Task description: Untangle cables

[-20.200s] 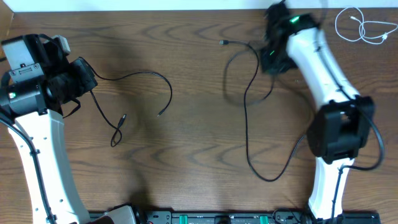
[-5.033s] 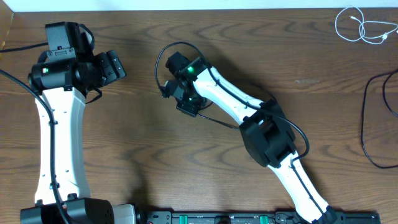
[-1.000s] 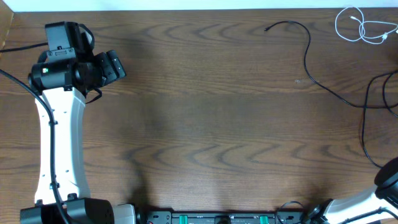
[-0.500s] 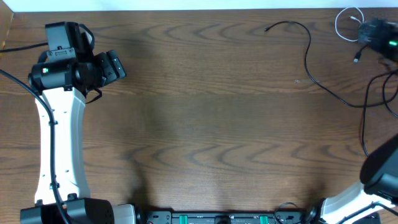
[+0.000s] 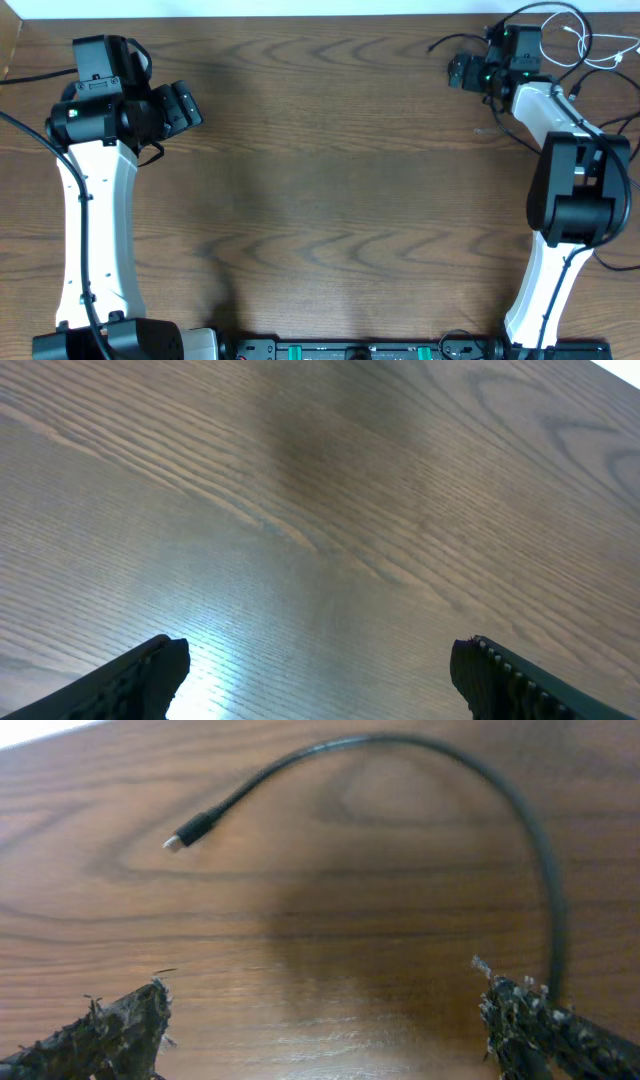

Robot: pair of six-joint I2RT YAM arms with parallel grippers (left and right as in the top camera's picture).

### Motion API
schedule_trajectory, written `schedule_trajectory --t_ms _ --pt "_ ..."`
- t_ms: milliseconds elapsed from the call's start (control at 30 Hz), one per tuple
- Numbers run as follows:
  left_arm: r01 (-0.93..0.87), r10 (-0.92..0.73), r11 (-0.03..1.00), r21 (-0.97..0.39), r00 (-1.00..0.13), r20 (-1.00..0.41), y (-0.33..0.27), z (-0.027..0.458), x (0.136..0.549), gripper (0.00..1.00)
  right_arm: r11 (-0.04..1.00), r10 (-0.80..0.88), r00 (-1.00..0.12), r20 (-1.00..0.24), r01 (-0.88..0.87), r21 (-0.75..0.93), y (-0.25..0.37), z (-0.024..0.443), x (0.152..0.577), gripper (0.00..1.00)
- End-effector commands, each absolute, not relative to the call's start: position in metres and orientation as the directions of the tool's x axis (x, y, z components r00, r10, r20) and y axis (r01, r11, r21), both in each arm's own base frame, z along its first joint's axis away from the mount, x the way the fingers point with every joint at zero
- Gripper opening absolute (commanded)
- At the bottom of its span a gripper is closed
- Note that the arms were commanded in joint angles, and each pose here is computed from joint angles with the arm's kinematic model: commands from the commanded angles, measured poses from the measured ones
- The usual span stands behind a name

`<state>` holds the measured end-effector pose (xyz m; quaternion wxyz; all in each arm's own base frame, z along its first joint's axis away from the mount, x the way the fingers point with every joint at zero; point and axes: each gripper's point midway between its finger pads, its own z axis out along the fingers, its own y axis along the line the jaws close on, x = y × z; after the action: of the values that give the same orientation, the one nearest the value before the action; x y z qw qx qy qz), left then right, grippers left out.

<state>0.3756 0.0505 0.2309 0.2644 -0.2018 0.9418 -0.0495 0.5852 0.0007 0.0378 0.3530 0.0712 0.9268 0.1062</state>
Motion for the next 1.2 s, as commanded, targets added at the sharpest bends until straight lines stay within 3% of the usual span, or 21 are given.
schedule_trajectory --t_ms 0,133,333,500,700,867,1167 --pt "-0.349 -0.398 0.917 -0.193 -0.767 -0.503 0.053 0.241 0.374 0.89 0.974 0.217 -0.738 -0.639 0.125 0.187 -0.015 0.025 0.587 0.97" --pt "-0.349 -0.398 0.917 -0.193 -0.767 -0.503 0.053 0.241 0.374 0.89 0.976 0.219 -0.732 -0.646 0.175 0.133 -0.029 0.023 0.587 0.95" --pt "-0.349 -0.398 0.917 -0.193 -0.769 -0.5 0.053 0.239 0.375 0.89 0.958 0.157 -0.684 -0.712 -0.071 0.279 0.008 0.077 0.596 0.99" --pt "-0.352 -0.399 0.917 -0.19 -0.776 -0.489 0.053 0.234 0.376 0.89 0.939 0.341 -0.658 -0.671 0.204 0.277 -0.049 0.099 0.581 0.99" --pt "-0.355 -0.401 0.916 -0.187 -0.784 -0.474 0.053 0.228 0.378 0.89 0.927 0.375 -0.733 -0.568 0.278 0.254 -0.064 0.062 0.558 0.98" --pt "-0.355 -0.401 0.916 -0.187 -0.785 -0.473 0.053 0.228 0.378 0.89 0.926 0.374 -0.773 -0.512 0.284 0.248 -0.058 0.035 0.551 0.84" --pt "-0.355 -0.4 0.916 -0.185 -0.789 -0.466 0.052 0.227 0.377 0.89 0.931 0.362 -0.791 -0.494 0.273 0.244 -0.048 0.002 0.556 0.48"
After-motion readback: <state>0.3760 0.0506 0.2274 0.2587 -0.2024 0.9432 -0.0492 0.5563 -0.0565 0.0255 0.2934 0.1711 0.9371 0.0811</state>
